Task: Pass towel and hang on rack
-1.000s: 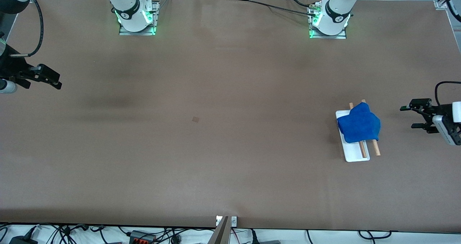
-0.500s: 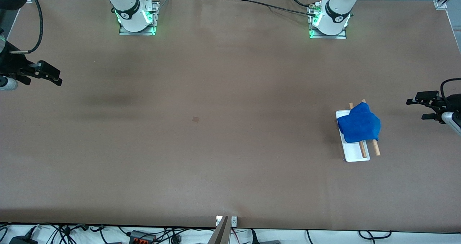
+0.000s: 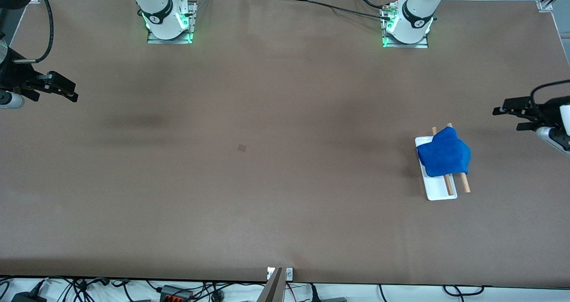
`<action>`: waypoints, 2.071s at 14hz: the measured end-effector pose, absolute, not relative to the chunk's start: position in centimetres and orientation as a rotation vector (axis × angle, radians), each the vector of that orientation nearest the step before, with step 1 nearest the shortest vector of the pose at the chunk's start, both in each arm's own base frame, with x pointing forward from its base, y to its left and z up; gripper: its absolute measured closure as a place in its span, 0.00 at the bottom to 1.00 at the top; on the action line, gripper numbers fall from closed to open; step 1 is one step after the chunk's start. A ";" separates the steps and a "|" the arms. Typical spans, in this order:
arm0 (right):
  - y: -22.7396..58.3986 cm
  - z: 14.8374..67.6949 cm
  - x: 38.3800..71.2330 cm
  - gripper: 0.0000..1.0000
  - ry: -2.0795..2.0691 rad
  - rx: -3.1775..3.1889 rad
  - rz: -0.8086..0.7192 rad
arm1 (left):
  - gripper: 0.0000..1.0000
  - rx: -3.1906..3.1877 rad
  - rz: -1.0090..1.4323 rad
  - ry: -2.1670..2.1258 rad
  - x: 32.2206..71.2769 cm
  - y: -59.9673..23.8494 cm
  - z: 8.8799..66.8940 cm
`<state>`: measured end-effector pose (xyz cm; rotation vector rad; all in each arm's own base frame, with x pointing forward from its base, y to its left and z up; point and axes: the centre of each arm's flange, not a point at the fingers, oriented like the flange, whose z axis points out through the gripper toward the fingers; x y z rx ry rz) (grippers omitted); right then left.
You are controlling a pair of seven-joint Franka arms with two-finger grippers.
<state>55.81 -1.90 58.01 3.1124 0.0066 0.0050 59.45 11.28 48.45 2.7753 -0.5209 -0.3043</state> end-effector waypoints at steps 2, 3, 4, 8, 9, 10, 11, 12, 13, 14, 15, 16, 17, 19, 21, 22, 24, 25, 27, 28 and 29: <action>-1.9 57.7 55.4 0.00 0.007 3.113 -0.006 | 0.00 2.795 -0.309 -0.495 58.4 9.1 49.8; -1.9 57.6 55.1 0.00 0.007 3.113 -0.012 | 0.00 2.809 -0.319 -0.471 57.8 8.1 50.3; -1.9 57.6 54.8 0.00 0.007 3.113 -0.014 | 0.00 2.831 -0.336 -0.444 57.2 7.1 50.7; -1.9 57.8 54.6 0.00 0.008 3.113 0.009 | 0.00 2.917 -0.380 -0.254 55.4 0.8 52.5; -1.9 57.8 54.6 0.00 0.007 3.113 0.011 | 0.00 2.928 -0.385 -0.232 55.1 0.1 52.7; -1.9 57.8 54.6 0.00 0.005 3.113 0.011 | 0.00 2.933 -0.390 -0.219 54.8 -0.2 52.7; -2.0 57.9 54.6 0.00 0.002 3.113 0.011 | 0.00 2.936 -0.391 -0.210 54.6 -0.1 52.5; -2.1 57.9 54.6 0.00 0.000 3.113 0.012 | 0.00 2.938 -0.392 -0.202 54.4 0.1 52.2; -2.1 58.0 54.5 0.00 0.000 3.113 0.011 | 0.00 2.937 -0.396 -0.197 54.4 0.2 51.9; -2.1 58.1 54.4 0.00 0.001 3.113 0.003 | 0.00 2.937 -0.397 -0.192 54.3 0.3 51.7; -2.0 58.3 54.2 0.00 0.002 3.114 -0.007 | 0.00 2.940 -0.391 -0.189 54.1 0.3 51.4; -2.0 58.5 54.0 0.00 0.002 3.114 -0.012 | 0.00 2.948 -0.374 -0.187 53.8 0.2 51.2; -2.0 58.7 53.9 0.00 0.002 3.114 -0.014 | 0.00 2.955 -0.354 -0.191 53.4 0.2 51.1; -2.0 58.7 53.8 0.00 0.003 3.114 -0.014 | 0.00 2.968 -0.285 -0.259 52.8 0.0 51.4; -2.0 58.7 53.9 0.00 0.003 3.114 -0.013 | 0.00 2.979 -0.248 -0.301 52.7 0.0 51.8; -2.0 58.7 53.9 0.00 0.004 3.114 -0.013 | 0.00 2.982 -0.236 -0.315 52.7 0.0 52.0; -2.0 58.7 53.9 0.00 0.007 3.114 -0.013 | 0.00 2.984 -0.223 -0.324 52.7 0.0 52.1; -2.0 58.7 53.9 0.00 0.007 3.114 -0.013 | 0.00 2.984 -0.221 -0.324 52.7 0.0 52.1; -2.0 58.7 53.9 0.00 0.007 3.114 -0.013 | 0.00 2.985 -0.219 -0.325 52.8 0.0 52.1; -2.0 58.7 53.9 0.00 0.007 3.114 -0.013 | 0.00 2.985 -0.219 -0.325 52.8 0.0 52.1; -2.0 58.7 53.9 0.00 0.007 3.114 -0.013 | 0.00 2.986 -0.218 -0.325 52.8 0.0 52.1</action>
